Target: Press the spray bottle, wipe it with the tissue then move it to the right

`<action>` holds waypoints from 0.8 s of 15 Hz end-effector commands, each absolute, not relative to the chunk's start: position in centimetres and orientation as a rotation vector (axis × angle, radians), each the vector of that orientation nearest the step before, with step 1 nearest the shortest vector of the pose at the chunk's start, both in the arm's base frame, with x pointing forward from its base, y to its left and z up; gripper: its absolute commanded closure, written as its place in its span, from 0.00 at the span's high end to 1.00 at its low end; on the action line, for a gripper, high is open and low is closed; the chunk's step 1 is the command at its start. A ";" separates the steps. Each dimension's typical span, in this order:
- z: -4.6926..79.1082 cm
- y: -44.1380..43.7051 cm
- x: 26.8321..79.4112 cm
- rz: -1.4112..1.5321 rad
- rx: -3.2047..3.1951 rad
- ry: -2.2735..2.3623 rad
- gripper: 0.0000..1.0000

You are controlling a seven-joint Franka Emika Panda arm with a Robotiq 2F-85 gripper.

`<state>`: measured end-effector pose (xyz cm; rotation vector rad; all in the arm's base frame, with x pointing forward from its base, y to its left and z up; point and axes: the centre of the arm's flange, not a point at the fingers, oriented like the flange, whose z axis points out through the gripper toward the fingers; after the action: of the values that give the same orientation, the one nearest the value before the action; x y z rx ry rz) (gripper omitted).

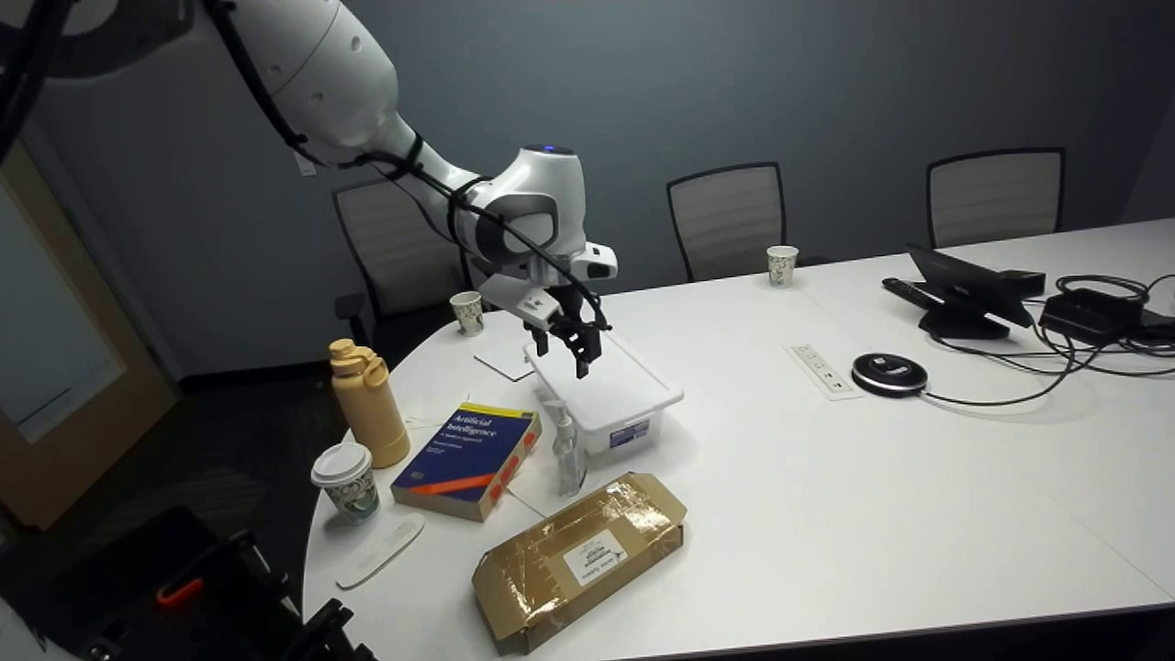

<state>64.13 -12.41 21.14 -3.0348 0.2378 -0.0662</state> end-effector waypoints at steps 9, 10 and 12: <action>18.2 -7.7 59.1 -0.084 -2.696 1.072 1.00; 18.2 -7.8 58.9 -0.114 -2.668 1.144 1.00; 18.5 -8.0 58.5 -0.164 -2.618 1.287 1.00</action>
<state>60.54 -8.63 16.83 -2.6876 1.0933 -0.1003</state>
